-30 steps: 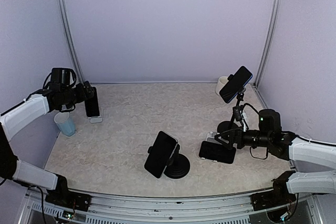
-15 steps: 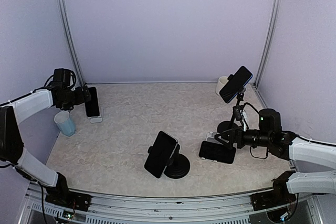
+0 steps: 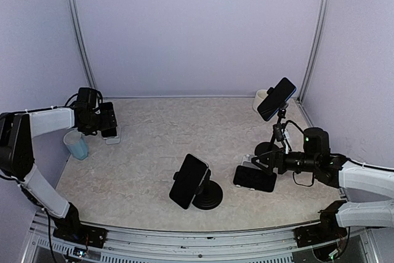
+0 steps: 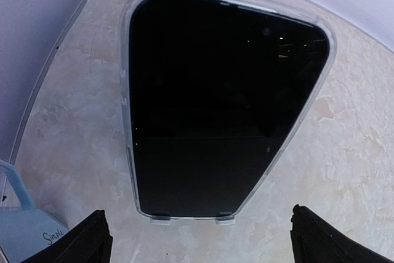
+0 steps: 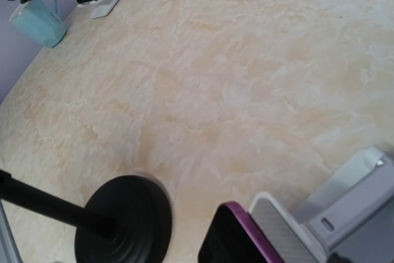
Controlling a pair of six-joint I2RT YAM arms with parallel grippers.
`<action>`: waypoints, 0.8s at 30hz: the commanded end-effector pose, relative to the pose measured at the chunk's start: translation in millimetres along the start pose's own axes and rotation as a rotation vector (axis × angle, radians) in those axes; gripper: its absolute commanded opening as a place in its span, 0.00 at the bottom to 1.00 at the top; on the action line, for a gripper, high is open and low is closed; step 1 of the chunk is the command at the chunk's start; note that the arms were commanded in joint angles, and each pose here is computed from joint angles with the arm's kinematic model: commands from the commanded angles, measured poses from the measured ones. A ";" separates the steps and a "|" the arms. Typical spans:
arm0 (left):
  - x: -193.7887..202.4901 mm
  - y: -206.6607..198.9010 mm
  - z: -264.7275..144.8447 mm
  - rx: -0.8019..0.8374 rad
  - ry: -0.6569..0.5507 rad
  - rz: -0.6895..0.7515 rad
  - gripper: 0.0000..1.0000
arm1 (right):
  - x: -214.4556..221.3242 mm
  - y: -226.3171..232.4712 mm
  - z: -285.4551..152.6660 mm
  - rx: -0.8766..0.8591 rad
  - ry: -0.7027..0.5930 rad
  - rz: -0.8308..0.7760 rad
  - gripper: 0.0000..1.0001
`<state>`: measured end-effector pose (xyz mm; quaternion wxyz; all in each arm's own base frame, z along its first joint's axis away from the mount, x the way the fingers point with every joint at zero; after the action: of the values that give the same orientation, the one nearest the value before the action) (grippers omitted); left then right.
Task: Remove the phone from the phone stand
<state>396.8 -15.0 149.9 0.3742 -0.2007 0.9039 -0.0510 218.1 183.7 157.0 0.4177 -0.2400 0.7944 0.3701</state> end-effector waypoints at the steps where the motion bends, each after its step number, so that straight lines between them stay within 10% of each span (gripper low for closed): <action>1: 6.5 4.6 6.4 -0.063 -0.014 0.027 0.99 | -8.0 5.2 2.0 -0.019 -0.026 -0.025 0.91; 24: 57.3 10.8 56.0 -0.132 0.119 0.062 0.93 | -1.1 1.9 4.2 -0.013 -0.019 -0.021 0.91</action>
<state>390.3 -22.6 75.1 0.2998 -0.1962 0.9336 0.0065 221.8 185.6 156.2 0.4215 -0.2405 0.7918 0.3709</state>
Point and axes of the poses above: each gripper's point midway between its finger pads, its own z axis out along the fingers, its own y axis along the line the jaws close on, x = y × z, the point moved 4 cm from there along -z, back along the fingers, and after that the axes turned 8 degrees about -z, right-handed, at the moved point
